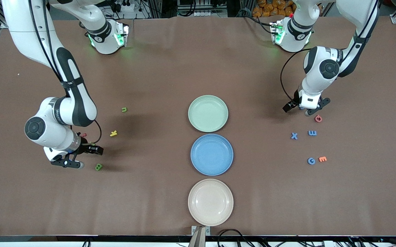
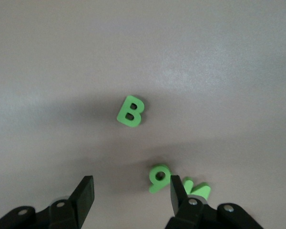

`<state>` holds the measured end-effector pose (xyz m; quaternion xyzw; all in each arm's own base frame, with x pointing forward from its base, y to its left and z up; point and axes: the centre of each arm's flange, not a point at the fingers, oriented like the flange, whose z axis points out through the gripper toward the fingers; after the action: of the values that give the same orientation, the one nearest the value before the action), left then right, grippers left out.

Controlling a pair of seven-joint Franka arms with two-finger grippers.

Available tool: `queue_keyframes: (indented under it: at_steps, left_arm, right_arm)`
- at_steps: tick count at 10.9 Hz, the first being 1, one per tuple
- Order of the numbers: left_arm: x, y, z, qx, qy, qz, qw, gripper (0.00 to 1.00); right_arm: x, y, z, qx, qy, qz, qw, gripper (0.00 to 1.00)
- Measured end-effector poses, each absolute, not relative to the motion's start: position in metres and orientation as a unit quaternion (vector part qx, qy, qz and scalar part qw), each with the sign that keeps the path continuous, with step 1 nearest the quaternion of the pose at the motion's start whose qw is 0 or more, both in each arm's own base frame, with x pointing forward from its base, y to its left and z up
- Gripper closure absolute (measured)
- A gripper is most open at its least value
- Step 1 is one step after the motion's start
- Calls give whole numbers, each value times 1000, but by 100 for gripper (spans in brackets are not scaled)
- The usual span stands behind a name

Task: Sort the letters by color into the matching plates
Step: 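Grasp the green B with the right gripper while the left grasps blue 6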

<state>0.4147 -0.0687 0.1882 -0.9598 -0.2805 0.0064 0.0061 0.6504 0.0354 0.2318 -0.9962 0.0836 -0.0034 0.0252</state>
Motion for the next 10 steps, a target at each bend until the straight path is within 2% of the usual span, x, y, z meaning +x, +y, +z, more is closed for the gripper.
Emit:
queue_keyframes:
  at_steps: [2,4,7,8,10]
  left_arm:
    - [413,-57,185,-964,-264,4,20,0]
    - [413,-40,181,-966,-255,4,31,0]
    - [413,-24,168,-968,-249,-10,21,0]
    - [412,-18,164,-969,-248,-11,20,0]
    - [412,-12,162,-969,-246,-15,18,0]
  right_arm:
    - [663,42,231,-992,127,-12,19,28]
    - [675,34,229,-986,167,-22,8,34]
    - [683,36,215,-974,224,-34,5,37]
    - [685,40,209,-970,240,-37,4,41]
    - [690,47,201,-966,254,-41,-1,42]
